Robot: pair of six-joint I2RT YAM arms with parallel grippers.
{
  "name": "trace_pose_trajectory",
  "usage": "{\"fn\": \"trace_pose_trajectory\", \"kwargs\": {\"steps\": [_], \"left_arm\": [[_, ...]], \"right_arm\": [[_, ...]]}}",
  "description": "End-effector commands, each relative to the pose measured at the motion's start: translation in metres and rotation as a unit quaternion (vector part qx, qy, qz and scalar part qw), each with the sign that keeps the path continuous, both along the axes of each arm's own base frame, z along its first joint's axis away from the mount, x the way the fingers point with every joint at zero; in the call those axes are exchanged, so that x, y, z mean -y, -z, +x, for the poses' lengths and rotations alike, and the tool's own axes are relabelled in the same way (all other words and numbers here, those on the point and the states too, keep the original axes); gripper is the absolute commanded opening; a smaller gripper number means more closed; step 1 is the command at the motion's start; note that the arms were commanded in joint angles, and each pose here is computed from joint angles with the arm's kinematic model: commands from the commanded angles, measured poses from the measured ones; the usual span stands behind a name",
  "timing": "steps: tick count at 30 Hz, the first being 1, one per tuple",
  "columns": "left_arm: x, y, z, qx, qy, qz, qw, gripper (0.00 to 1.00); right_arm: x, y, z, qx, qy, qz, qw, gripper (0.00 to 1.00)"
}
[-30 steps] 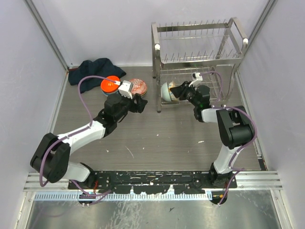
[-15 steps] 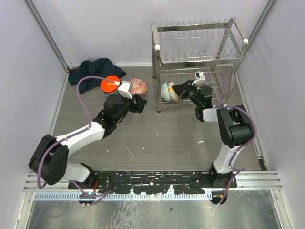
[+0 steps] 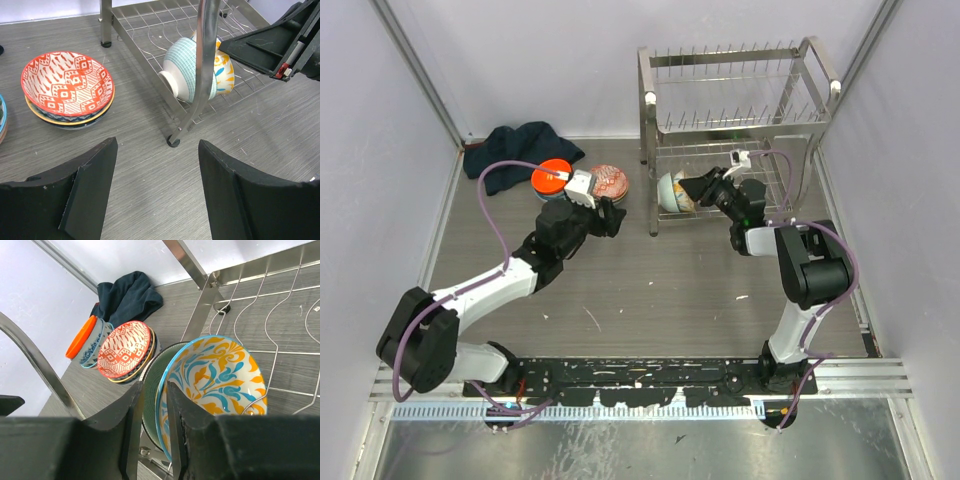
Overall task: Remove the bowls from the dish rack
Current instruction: Pick up the bowl from the dish rack.
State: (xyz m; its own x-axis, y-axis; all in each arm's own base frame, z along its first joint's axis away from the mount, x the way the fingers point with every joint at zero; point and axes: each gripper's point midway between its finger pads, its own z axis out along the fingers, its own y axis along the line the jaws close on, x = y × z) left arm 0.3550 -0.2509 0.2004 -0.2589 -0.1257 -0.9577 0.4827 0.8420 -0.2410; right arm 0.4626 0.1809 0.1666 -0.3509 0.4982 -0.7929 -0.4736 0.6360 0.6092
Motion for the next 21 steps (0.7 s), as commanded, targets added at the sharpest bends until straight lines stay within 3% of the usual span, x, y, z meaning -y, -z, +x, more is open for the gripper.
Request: {"fn": "trace_pose_trajectory", "kwargs": {"steps": [1, 21], "left_arm": [[-0.003, -0.006, -0.002, 0.013, -0.005, 0.001, 1.000, 0.73], [-0.005, -0.004, -0.001, 0.015, -0.011, 0.007, 1.000, 0.73]], "right_arm": [[-0.001, -0.006, 0.002, 0.019, -0.007, 0.005, 1.000, 0.31], [-0.001, -0.016, -0.002, 0.028, -0.007, 0.048, 0.998, 0.03]]}}
